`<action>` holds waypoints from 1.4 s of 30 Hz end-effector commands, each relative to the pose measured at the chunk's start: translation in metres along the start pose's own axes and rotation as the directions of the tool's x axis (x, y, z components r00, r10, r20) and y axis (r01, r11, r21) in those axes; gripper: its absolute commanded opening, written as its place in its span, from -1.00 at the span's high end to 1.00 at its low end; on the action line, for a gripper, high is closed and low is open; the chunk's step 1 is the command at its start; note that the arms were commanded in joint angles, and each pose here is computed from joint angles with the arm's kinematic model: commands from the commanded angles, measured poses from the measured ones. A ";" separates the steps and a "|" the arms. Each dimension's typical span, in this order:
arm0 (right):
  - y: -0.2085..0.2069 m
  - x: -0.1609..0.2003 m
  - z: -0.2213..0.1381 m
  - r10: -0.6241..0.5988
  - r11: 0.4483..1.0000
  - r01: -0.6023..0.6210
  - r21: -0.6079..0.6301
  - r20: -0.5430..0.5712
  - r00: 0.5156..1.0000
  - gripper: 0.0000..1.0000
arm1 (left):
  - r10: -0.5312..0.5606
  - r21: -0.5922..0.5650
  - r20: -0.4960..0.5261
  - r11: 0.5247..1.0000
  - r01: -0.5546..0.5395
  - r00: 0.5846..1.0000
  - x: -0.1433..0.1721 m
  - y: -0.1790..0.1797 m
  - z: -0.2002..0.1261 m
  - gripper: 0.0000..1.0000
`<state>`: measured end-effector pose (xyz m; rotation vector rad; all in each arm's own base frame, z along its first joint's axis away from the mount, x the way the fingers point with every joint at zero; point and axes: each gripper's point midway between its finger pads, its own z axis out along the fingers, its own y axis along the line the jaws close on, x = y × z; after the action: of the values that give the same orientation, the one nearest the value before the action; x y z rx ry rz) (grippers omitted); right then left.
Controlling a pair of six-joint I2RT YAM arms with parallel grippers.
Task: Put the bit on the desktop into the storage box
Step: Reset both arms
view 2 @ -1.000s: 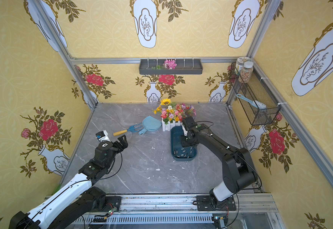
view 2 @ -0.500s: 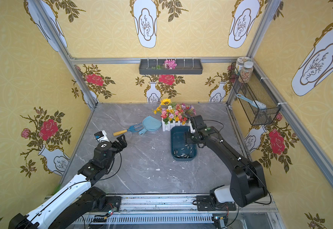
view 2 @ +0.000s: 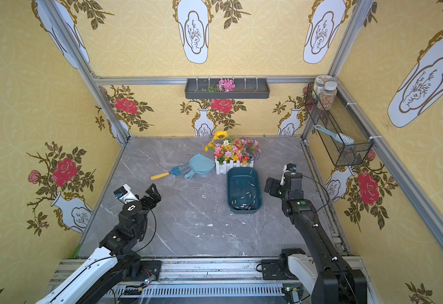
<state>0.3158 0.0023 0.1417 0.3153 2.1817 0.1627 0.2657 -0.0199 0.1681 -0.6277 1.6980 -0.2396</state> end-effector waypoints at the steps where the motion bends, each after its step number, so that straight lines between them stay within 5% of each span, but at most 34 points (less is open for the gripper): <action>1: -0.012 -0.035 -0.005 -0.017 0.999 0.004 0.051 0.254 0.967 -0.94 | -0.029 -0.024 0.109 0.999 0.032 0.994 -0.016 0.010 -0.004 -1.00; 5: -0.040 -0.026 -0.008 -0.089 0.982 0.023 0.186 0.353 0.931 -0.94 | -0.015 -0.062 0.158 0.998 0.026 0.987 -0.019 0.024 -0.008 -1.00; 10: -0.061 -0.007 0.002 -0.103 0.960 0.005 0.279 0.336 0.936 -0.94 | -0.006 -0.122 0.186 0.992 0.029 0.983 -0.024 0.033 -0.010 -1.00; 21: -0.052 0.007 0.043 -0.152 0.973 0.080 0.217 0.340 0.928 -0.94 | 0.086 -0.122 0.211 0.991 -0.061 0.974 -0.032 0.026 -0.009 -1.00; 23: -0.043 0.013 0.054 -0.182 0.975 0.137 0.176 0.275 0.944 -0.95 | 0.102 -0.126 0.219 0.989 -0.076 0.970 -0.034 0.026 -0.009 -1.00; 42: -0.039 0.020 0.066 -0.204 0.974 0.167 0.153 0.267 0.942 -0.95 | 0.220 -0.172 0.247 0.968 -0.181 0.944 -0.025 0.034 0.018 -1.00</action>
<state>0.3470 -0.0311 0.0694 0.1948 1.9648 -0.1310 0.2664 0.0305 0.1505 -0.5845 1.5835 0.1796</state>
